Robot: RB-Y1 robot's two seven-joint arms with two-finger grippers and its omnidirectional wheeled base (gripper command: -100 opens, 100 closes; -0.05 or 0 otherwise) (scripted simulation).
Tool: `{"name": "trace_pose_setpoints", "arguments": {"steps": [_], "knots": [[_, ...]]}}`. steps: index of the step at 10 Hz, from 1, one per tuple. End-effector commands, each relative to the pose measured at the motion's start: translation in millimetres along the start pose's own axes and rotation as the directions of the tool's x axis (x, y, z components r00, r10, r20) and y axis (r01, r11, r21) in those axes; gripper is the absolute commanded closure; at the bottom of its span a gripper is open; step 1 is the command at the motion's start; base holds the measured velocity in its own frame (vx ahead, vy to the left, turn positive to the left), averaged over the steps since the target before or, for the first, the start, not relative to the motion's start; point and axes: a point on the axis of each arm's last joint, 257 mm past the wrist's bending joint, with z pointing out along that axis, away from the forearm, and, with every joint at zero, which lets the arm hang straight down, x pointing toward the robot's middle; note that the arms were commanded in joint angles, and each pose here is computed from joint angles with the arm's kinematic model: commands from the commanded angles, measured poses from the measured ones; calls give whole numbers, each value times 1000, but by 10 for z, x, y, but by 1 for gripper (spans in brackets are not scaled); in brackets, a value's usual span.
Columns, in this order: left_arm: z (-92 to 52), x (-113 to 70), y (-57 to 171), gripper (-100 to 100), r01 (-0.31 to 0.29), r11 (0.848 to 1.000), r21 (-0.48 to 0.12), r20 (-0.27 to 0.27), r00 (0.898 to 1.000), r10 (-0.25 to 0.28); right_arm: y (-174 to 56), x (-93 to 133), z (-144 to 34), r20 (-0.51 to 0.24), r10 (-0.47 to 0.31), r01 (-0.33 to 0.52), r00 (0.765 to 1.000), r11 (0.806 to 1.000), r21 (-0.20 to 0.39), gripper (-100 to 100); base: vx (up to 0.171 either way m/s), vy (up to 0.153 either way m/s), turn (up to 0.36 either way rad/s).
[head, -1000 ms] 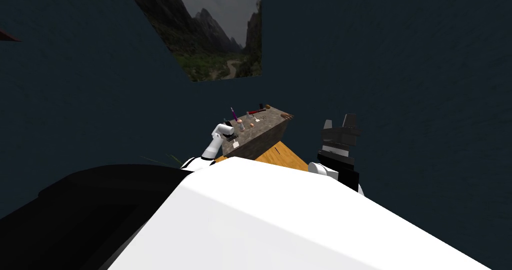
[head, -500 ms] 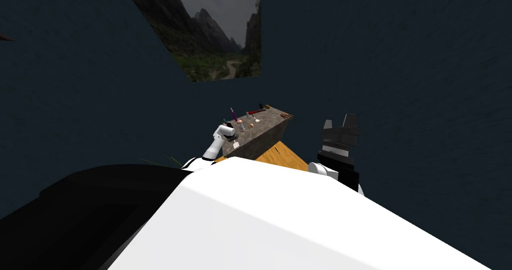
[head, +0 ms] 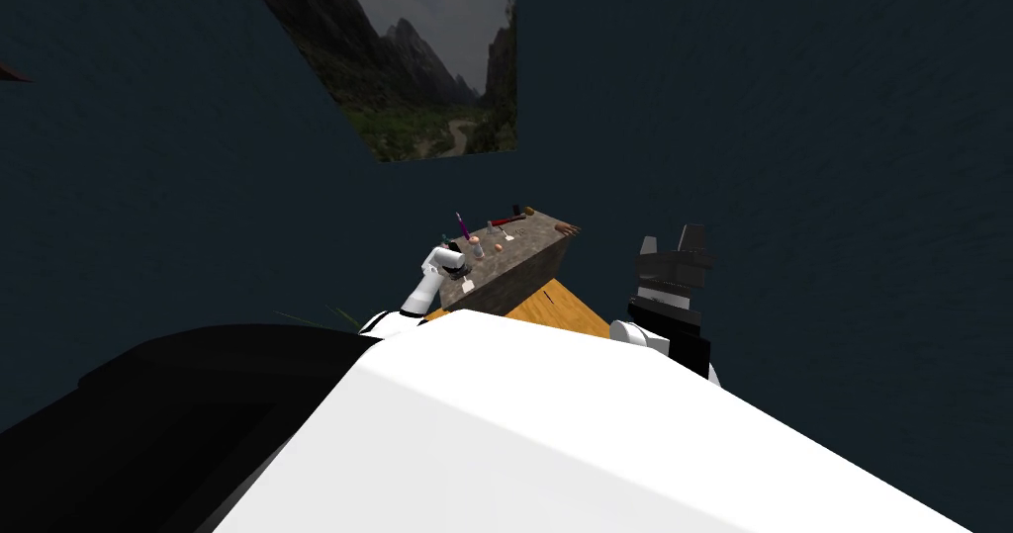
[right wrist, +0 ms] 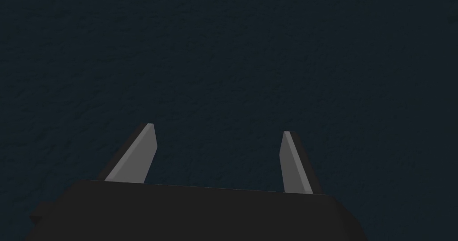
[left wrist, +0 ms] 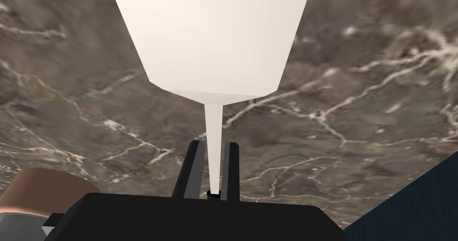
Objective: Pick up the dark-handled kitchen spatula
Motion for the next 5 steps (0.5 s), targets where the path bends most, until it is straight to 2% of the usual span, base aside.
{"name": "trace_pose_setpoints", "arguments": {"steps": [1,3,4,5], "knots": [[-94,-30,-6,100,-5,1000,3,0,1000,5,0,0,0,0,0,0,1000,1000,0,0,-1,-16,56],[-185,-55,-11,100,-11,1000,4,0,1000,11,0,0,0,0,0,0,1000,1000,0,0,-3,-31,41],[-154,-54,-7,100,-9,1000,5,2,1000,9,0,0,0,0,0,0,1000,1000,0,0,-1,-14,9],[-162,-54,-4,0,-10,1000,4,1,1000,10,0,0,0,0,0,0,1000,1000,0,0,0,0,0]]}}
